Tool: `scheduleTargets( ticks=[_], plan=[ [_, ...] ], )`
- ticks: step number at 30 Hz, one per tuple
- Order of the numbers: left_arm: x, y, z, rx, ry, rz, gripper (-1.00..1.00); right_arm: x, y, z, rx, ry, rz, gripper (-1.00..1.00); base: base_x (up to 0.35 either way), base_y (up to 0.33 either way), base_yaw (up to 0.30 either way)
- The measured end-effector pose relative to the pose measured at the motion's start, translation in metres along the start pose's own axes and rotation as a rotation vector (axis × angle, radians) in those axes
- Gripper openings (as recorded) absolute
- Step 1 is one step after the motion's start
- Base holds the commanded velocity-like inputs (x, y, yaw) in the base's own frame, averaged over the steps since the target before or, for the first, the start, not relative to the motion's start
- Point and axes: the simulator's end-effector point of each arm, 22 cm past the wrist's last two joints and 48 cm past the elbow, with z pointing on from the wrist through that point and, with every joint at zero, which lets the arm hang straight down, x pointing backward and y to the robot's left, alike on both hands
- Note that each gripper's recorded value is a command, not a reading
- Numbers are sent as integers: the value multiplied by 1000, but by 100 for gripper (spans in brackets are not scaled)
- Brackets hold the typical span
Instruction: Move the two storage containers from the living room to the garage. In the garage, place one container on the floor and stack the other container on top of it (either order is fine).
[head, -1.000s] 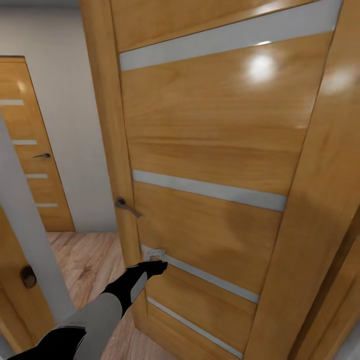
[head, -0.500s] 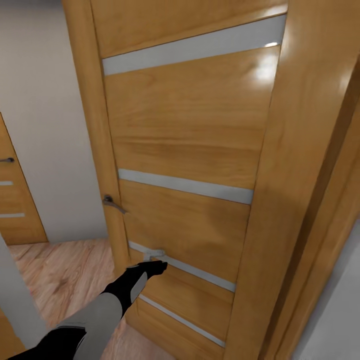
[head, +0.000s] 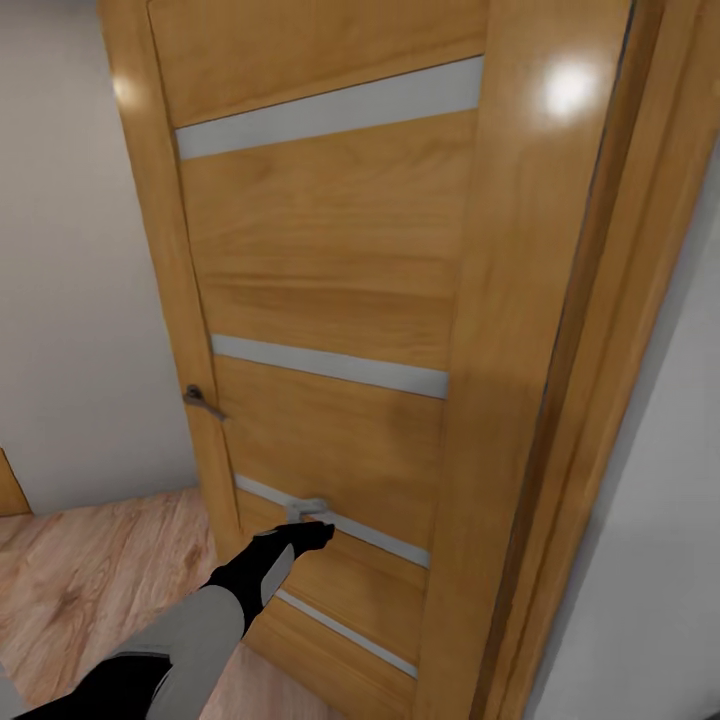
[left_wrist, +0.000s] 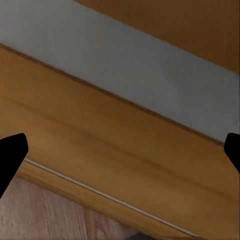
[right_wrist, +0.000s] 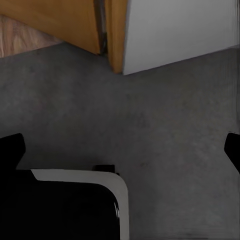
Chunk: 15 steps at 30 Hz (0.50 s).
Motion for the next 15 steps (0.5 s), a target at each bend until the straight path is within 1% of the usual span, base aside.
scheduleTargets(
  ticks=[4, 13, 15],
  plan=[
    [-1, -2, 0, 5, -2, -5, 100, 0, 0, 0, 0, -1, 0, 100, 0, 0, -83],
    [-1, -3, 0, 6, -2, -7, 100, -1, 1, 0, -3, -6, -3, 100, 0, 0, -4],
    [-1, -3, 0, 7, -1, -8, 100, -1, 1, 0, -4, -6, -3, 100, 73, 34, 0]
  ],
)
